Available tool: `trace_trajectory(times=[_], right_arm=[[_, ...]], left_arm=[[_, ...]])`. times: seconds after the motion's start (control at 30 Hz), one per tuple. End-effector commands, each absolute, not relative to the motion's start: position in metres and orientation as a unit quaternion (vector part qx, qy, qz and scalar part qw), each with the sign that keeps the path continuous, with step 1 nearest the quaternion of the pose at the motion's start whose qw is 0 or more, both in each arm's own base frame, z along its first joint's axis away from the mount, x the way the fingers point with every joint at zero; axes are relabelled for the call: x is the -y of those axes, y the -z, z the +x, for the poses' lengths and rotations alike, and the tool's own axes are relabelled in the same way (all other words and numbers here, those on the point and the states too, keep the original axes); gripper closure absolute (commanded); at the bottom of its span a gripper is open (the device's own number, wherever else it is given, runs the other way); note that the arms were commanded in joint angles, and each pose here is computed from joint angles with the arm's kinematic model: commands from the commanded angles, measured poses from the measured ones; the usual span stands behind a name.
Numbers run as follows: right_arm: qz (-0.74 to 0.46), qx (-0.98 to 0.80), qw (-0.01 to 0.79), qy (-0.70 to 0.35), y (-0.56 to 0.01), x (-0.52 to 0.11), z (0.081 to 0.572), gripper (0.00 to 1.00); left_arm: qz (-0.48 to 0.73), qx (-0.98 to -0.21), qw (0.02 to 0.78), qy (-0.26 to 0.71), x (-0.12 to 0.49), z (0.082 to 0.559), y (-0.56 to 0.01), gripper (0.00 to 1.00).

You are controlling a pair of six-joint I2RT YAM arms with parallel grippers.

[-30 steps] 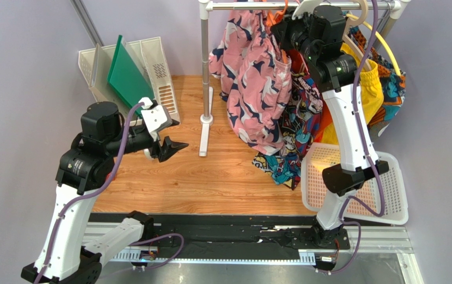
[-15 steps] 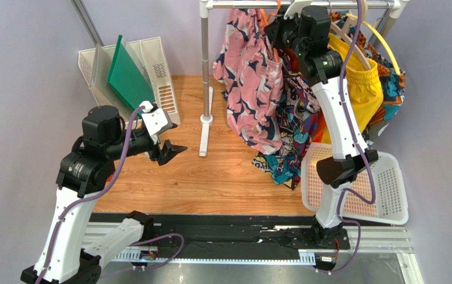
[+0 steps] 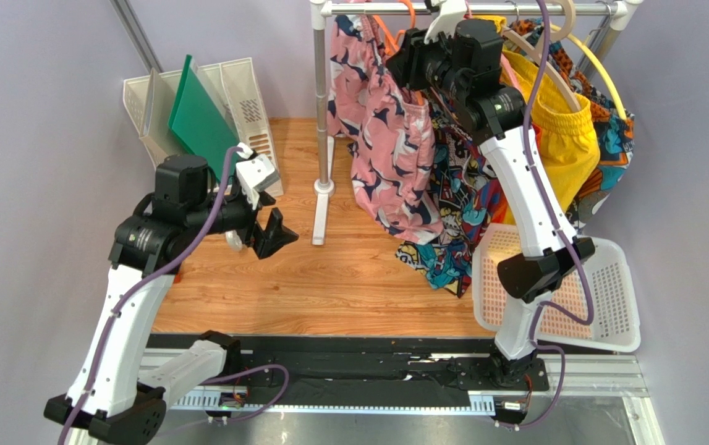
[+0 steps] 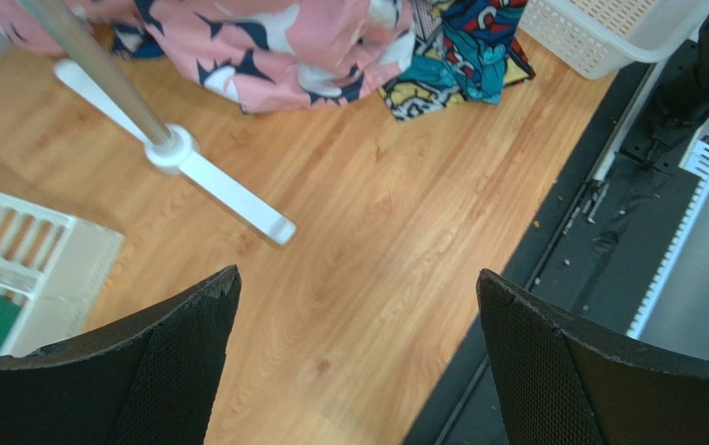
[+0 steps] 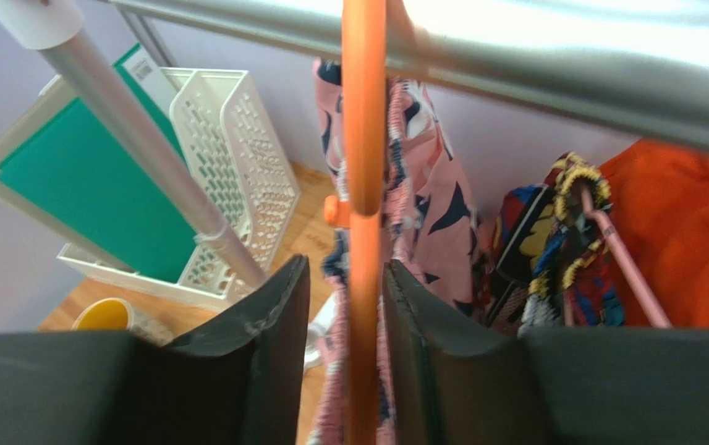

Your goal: Place the shorts on the hanger

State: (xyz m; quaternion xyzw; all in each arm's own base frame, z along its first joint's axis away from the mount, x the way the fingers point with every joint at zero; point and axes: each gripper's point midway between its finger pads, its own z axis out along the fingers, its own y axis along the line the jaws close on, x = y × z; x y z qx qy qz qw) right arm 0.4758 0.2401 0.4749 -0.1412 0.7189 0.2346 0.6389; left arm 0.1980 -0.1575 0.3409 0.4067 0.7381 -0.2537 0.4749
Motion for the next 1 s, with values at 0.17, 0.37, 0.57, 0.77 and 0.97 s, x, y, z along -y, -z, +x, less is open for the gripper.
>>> trace_trajectory(times=[0.17, 0.37, 0.57, 0.77, 0.97], right_arm=[[-0.160, -0.670, 0.688, -0.231, -0.542, -0.203, 0.386, 0.21], [-0.184, -0.662, 0.701, -0.191, -0.548, -0.167, 0.324, 0.12], [-0.236, -0.703, 0.637, -0.209, -0.482, -0.155, 0.257, 0.10], [-0.243, -0.747, 0.574, -0.231, -0.391, -0.138, 0.211, 0.09], [-0.230, -0.757, 0.570, -0.224, -0.353, -0.117, 0.182, 0.08]], left_arm=[[0.325, -0.814, 0.369, 0.308, 0.157, 0.208, -0.324, 0.01], [0.283, -0.837, 0.394, 0.253, 0.140, 0.252, -0.339, 0.00], [0.266, -0.865, 0.359, 0.231, 0.133, 0.270, -0.316, 0.01], [0.264, -0.882, 0.312, 0.234, 0.131, 0.257, -0.267, 0.01], [0.282, -0.876, 0.335, 0.204, 0.118, 0.241, -0.261, 0.01]])
